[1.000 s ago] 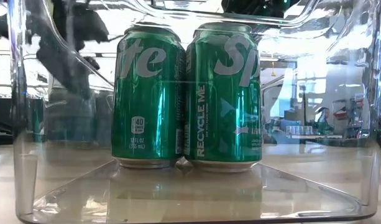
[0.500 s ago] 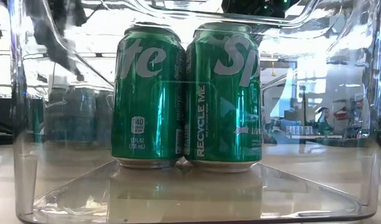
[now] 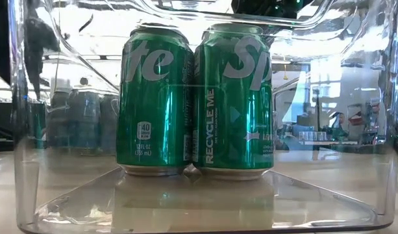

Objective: Sort soda cans
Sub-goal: Move the top left transparent bin to the top left of the table

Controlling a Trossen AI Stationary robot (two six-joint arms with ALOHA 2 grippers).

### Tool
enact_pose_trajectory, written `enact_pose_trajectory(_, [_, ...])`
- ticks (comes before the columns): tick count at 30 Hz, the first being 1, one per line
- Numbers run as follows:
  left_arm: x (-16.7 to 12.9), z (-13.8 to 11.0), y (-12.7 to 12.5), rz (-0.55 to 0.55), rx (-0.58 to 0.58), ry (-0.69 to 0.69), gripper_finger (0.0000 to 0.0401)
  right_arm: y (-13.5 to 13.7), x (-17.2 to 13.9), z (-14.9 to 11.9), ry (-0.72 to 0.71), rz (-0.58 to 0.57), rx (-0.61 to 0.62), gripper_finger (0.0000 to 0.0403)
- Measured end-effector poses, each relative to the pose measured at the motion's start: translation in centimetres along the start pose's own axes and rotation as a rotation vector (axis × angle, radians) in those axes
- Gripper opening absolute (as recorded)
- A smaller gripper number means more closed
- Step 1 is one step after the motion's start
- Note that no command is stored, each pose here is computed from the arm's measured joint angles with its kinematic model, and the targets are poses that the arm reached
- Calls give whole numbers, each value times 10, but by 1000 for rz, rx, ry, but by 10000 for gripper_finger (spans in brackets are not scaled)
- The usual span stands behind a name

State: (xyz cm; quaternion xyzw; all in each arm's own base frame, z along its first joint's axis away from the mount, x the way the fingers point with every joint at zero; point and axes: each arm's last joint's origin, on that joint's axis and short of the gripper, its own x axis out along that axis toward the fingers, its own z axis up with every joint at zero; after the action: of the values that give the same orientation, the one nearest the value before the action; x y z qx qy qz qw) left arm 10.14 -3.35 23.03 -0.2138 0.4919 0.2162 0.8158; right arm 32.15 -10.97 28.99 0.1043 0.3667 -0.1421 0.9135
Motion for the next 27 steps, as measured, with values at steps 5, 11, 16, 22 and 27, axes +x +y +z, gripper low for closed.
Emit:
enact_pose_trajectory(5, [19,-10,10,131,-129,-44,5,-3,0,2,-26,-32,2,310])
enact_pose_trajectory(11, [32,-14,16,219,-207,-186,2,-4,0,2,-25,-35,5,310])
enact_pose_trajectory(16, [37,-14,20,257,-249,-236,2,-4,0,2,-25,-35,-8,310])
enact_pose_trajectory(22, [49,-15,28,318,-290,-263,2,-4,0,3,-30,-35,-17,310])
enact_pose_trajectory(27, [57,-13,36,392,-269,-297,2,-1,0,3,-28,-29,-24,310])
